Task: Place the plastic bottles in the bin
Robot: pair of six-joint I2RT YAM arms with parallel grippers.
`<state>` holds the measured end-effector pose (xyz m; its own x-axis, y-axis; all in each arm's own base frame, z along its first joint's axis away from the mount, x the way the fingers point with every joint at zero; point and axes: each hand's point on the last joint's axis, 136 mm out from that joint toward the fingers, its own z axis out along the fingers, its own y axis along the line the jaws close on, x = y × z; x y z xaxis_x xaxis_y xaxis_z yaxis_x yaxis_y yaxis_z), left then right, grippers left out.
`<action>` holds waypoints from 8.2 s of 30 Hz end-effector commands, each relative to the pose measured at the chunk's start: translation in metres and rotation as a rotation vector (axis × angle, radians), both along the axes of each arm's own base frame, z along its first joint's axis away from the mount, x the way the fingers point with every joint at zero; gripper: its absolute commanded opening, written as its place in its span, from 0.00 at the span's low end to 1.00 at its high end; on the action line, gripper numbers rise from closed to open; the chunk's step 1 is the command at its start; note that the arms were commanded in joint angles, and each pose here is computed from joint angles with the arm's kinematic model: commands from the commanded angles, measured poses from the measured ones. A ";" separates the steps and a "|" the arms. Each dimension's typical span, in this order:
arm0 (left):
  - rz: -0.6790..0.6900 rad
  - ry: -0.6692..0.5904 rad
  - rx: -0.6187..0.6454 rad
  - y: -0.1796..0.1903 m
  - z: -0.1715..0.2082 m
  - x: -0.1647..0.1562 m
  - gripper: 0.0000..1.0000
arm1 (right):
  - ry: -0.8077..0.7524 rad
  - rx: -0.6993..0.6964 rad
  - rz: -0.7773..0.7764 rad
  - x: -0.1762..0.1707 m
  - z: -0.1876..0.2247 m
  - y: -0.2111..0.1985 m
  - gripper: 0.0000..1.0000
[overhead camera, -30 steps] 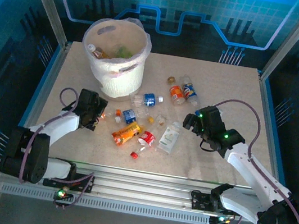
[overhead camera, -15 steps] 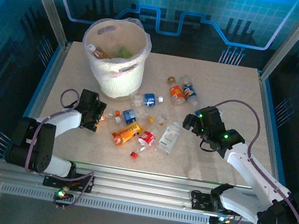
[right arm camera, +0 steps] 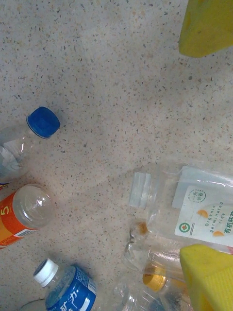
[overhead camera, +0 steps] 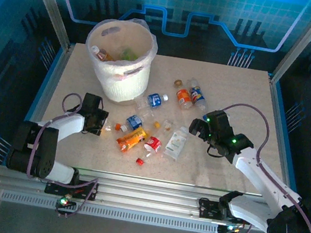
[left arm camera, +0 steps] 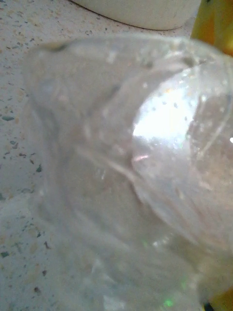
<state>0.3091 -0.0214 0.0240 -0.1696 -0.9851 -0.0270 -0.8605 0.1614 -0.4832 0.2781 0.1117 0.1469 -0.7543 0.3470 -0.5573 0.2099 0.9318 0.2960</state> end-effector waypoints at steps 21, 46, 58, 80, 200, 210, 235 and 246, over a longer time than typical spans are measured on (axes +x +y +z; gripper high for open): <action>-0.118 -0.467 0.517 0.059 0.190 -0.024 0.53 | 0.001 0.032 0.001 0.005 -0.004 0.003 1.00; -0.248 -0.992 0.797 0.040 0.448 0.020 0.51 | -0.001 0.030 0.001 0.004 0.003 0.003 1.00; -0.367 -1.019 0.864 0.019 0.478 0.108 0.51 | -0.016 0.025 -0.022 -0.002 0.008 -0.005 1.00; -0.844 -0.833 0.978 -0.064 0.378 0.238 0.51 | -0.001 0.038 -0.040 -0.005 0.011 -0.006 1.00; -0.610 -0.743 0.433 -0.050 0.285 0.041 0.99 | 0.357 -0.185 0.261 0.192 -0.070 -0.047 0.45; -0.716 -0.768 0.429 -0.080 0.290 0.039 0.99 | 0.147 -0.139 0.253 0.154 0.009 -0.029 0.42; -1.065 -1.238 0.140 -0.215 0.355 0.020 0.99 | -0.440 0.071 0.887 0.025 0.147 0.157 0.43; -1.055 -1.295 0.099 -0.222 0.366 0.022 0.99 | -0.459 0.100 0.972 0.011 0.153 0.181 0.44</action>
